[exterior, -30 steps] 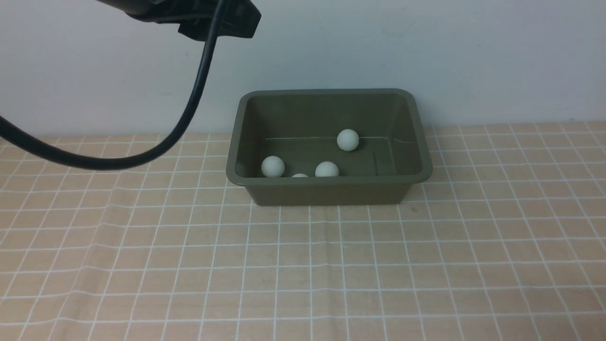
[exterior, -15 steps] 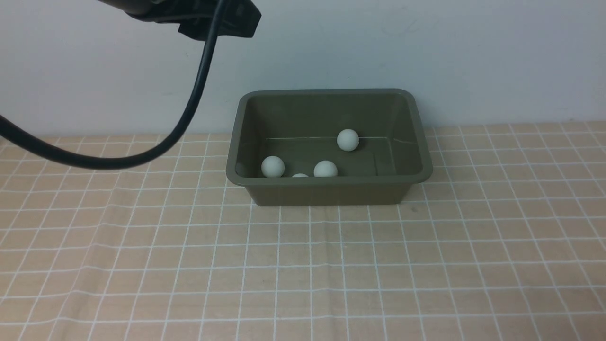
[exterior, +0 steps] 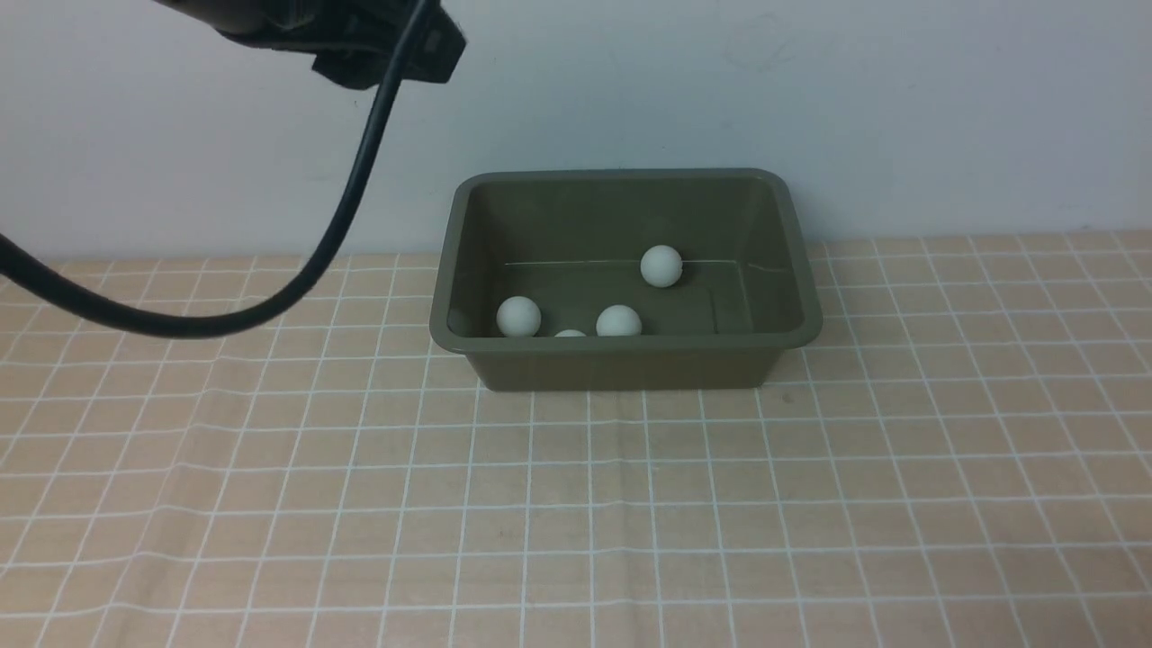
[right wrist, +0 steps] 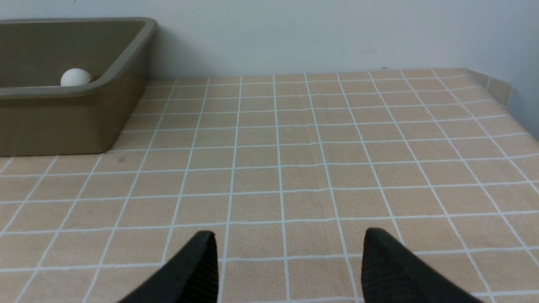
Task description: Put the table tennis balls into the box on the light coffee tablecloth.
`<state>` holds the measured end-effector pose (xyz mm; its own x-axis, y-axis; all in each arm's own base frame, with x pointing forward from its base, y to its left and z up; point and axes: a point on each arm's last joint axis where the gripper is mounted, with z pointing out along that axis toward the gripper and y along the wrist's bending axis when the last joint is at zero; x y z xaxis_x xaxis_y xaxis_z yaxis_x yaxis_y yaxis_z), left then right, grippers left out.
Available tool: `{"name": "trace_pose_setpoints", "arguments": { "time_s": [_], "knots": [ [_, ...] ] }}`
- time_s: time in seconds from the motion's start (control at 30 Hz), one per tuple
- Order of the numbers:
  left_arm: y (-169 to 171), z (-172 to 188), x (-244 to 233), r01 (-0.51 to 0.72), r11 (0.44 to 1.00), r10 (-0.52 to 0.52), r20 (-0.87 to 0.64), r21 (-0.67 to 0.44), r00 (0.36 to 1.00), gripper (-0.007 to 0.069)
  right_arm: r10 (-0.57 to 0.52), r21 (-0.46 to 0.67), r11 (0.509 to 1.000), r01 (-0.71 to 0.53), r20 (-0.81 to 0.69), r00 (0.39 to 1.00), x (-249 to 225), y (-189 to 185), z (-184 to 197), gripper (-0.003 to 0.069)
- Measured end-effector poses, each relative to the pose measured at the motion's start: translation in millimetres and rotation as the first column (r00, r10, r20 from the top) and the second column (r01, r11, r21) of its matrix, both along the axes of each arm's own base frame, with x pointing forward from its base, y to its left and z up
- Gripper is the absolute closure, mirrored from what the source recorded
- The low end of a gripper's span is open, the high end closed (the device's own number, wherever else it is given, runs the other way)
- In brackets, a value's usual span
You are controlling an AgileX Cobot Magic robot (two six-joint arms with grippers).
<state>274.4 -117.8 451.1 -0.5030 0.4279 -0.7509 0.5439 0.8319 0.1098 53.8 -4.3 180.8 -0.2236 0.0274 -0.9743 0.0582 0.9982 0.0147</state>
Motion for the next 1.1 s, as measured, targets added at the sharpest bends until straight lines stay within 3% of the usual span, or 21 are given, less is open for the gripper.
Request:
{"name": "trace_pose_setpoints", "arguments": {
  "time_s": [0.17,0.33,0.53,0.67,0.87,1.1],
  "knots": [
    [23.1,-4.5,-0.7,-0.261,0.964,0.264,-0.085,0.040,0.961,0.0249,0.000,0.000,1.000,0.000,0.001,1.000,0.0,0.0,0.1,0.0237],
    [45.8,18.2,-23.3,-0.429,0.903,0.429,-0.006,0.001,0.903,0.0249,0.000,0.000,1.000,0.000,0.001,1.000,0.0,0.0,0.1,0.0237],
    [75.0,60.8,-77.0,-0.401,0.907,0.420,0.232,-0.126,0.877,0.0249,0.000,0.000,1.000,0.000,0.000,1.000,0.0,0.0,0.0,0.0237],
    [97.4,63.4,-107.7,-0.388,0.903,0.429,0.383,-0.183,0.818,0.0249,0.000,0.000,1.000,0.000,0.000,1.000,0.0,0.0,0.0,0.0237],
    [116.0,0.5,-129.1,-0.453,0.872,0.488,0.377,-0.185,0.787,0.0249,0.000,0.000,1.000,0.000,0.000,1.000,0.0,0.0,0.0,0.0237],
    [117.5,-112.7,-156.6,-0.487,0.839,0.539,0.245,-0.244,0.806,0.0249,0.000,0.000,1.000,0.000,0.000,1.000,0.0,0.0,0.0,0.0237]
  ]
}}
